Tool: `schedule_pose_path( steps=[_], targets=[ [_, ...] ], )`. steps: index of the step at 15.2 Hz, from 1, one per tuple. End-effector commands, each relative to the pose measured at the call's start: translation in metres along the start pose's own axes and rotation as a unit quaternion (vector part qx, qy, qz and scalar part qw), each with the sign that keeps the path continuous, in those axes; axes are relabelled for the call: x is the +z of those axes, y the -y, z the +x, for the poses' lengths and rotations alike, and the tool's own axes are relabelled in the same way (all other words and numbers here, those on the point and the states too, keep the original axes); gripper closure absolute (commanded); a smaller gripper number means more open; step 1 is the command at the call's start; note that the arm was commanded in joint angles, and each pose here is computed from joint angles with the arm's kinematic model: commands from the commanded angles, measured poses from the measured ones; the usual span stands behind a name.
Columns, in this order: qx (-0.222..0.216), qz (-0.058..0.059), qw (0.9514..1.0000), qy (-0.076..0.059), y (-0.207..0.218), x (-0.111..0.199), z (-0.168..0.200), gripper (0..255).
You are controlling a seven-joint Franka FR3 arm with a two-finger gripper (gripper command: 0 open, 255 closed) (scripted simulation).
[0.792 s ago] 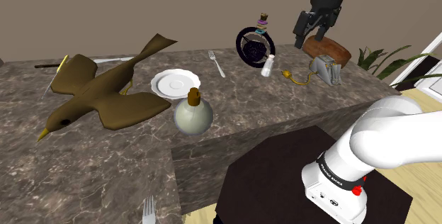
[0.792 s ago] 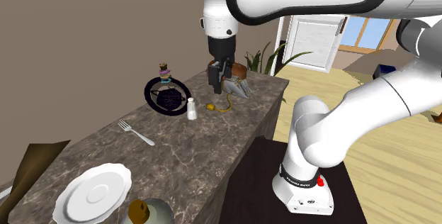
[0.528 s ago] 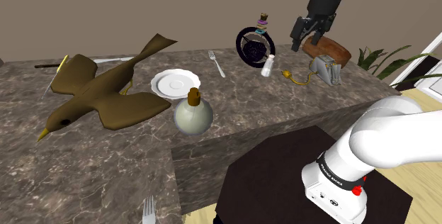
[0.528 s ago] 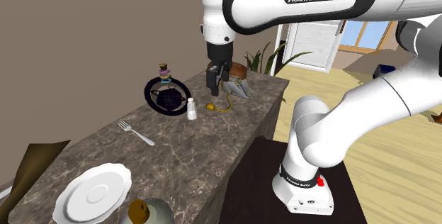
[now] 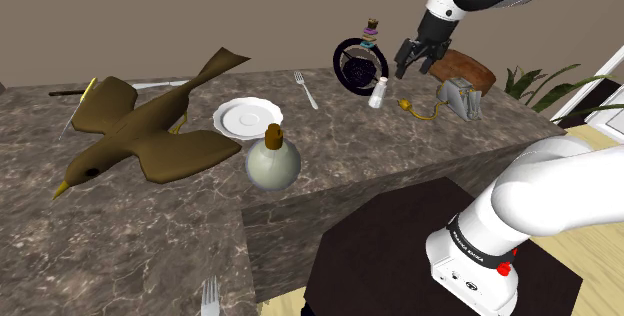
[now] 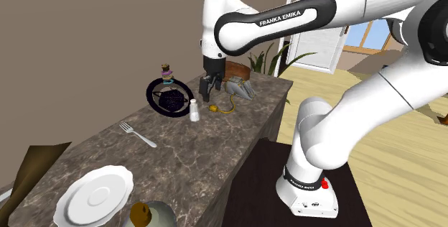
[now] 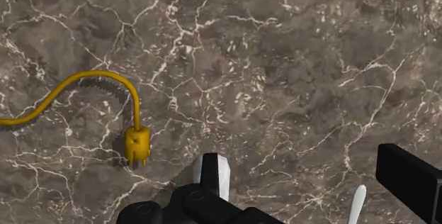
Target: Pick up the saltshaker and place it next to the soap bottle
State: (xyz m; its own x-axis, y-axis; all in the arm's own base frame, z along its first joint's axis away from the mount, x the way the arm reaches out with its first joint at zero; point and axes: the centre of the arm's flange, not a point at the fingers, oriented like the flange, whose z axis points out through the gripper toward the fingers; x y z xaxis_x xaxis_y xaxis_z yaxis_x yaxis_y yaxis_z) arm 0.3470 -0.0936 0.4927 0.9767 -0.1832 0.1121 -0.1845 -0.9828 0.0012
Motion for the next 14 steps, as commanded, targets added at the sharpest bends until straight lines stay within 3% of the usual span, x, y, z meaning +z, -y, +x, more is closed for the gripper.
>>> schedule_pose_path(
  steps=[1, 11, 14],
  targets=[
    [0.008, 0.009, 0.9998, -0.013, -0.014, 0.020, 0.014, 0],
    [0.044, 0.054, 0.9952, -0.069, -0.077, 0.111, 0.079, 0],
    [0.044, 0.054, 0.9952, -0.069, -0.075, 0.127, 0.081, 0]
  ],
)
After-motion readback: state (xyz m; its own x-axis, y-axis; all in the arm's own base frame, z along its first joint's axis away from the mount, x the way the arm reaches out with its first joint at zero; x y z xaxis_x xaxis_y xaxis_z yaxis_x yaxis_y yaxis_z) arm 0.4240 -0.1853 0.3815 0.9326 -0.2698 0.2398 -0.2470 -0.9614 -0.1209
